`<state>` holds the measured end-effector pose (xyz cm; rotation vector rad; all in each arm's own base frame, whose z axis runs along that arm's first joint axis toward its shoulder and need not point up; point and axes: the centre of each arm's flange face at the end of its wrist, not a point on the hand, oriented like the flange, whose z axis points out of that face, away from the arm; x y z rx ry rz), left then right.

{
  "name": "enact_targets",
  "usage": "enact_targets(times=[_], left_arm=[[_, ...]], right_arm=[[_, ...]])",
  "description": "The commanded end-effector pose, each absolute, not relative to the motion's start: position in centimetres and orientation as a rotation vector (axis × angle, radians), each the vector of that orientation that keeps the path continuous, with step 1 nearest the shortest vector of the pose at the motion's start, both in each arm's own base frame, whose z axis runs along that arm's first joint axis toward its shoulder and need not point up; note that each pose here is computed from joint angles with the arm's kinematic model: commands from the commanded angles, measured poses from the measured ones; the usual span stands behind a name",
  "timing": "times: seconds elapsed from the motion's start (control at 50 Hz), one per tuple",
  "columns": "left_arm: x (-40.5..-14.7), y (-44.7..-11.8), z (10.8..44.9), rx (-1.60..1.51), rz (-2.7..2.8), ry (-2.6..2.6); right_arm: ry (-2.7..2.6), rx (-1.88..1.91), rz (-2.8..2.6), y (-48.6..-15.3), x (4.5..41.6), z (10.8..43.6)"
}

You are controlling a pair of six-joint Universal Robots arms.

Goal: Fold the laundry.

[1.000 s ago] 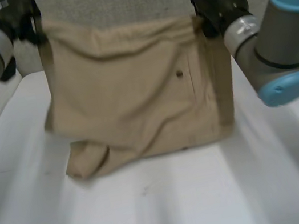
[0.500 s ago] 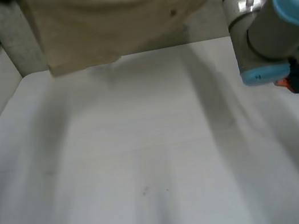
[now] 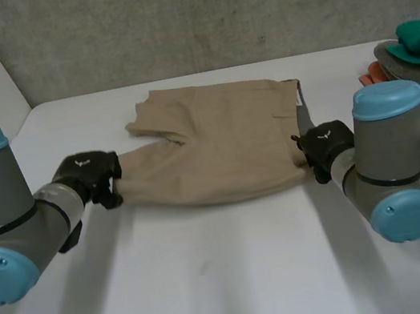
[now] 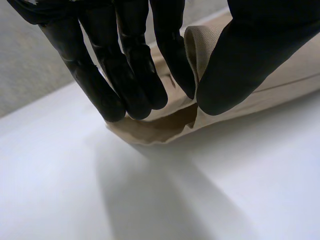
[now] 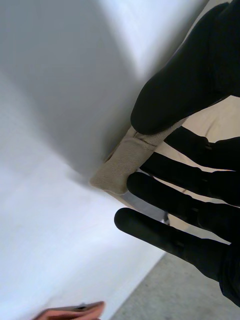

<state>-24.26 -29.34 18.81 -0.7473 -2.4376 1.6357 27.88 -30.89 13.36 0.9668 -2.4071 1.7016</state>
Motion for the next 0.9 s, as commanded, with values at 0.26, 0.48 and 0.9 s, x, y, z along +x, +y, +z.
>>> enact_targets(times=[0.26, 0.48, 0.9], left_arm=[[-22.5, -19.3, 19.0, -1.327, 1.032, -2.613], [-21.9, -14.6, 22.7, -1.610, 0.992, -2.402], [-28.3, -35.2, 23.2, -0.938, 1.841, -2.503]], right_arm=[[-2.366, 1.269, 1.325, -24.0, 23.9, 16.1], [-2.332, 1.618, 1.074, -19.6, 21.4, 18.1], [-2.118, 1.004, 1.858, -33.3, 28.0, 18.2]])
